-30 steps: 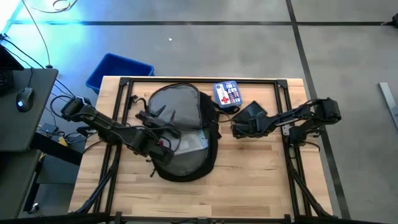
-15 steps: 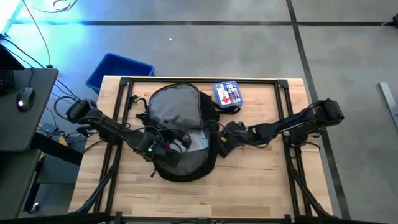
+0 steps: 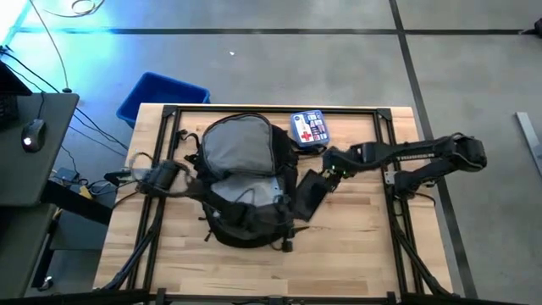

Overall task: Unpack backpack
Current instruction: Put the blue cellphone into the white backpack

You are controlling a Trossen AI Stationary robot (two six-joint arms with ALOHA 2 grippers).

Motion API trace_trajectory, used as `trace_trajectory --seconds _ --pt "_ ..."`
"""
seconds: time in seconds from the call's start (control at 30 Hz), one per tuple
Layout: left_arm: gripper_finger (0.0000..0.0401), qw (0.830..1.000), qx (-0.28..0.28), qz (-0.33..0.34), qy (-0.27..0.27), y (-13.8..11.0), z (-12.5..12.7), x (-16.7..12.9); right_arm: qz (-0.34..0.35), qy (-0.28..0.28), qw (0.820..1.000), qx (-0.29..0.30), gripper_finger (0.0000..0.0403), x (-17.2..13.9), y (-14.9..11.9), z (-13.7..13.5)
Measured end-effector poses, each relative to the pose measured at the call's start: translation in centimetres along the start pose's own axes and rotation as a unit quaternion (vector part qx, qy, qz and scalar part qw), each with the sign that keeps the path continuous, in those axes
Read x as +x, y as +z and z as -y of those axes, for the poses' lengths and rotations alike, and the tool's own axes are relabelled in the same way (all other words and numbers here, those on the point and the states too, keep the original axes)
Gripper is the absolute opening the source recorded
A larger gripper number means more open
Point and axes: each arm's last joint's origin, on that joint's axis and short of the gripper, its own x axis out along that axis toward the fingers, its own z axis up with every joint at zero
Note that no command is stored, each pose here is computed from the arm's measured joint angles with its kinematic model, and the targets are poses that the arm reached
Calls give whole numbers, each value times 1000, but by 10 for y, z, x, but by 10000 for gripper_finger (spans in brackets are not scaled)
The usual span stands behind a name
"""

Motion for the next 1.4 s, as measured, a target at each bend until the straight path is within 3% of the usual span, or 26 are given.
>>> trace_trajectory --seconds 0.07,0.17,0.43,0.57,0.87,1.0,1.23,1.4 --pt "92 1000 -15 -11 12 -10 -6 15 -12 1 1000 3 242 4 5 12" --pt "73 998 -24 -43 37 -20 -13 29 -10 51 998 22 256 17 11 28" --pt "25 980 -18 -172 102 -41 -27 25 10 156 984 85 261 67 2 67" --pt "5 969 -31 -215 119 -48 -31 21 17 201 975 94 261 82 -13 71" --pt "2 970 -16 -213 119 -48 -33 22 34 294 948 118 261 97 -38 59" --pt "2 969 2 -212 126 -47 -36 23 38 290 949 118 261 97 -41 53" --pt "2 972 47 -205 101 -9 -8 -10 30 287 948 134 260 97 -42 53" --pt "1 980 6 -195 45 20 9 -29 17 291 943 157 260 97 -43 52"
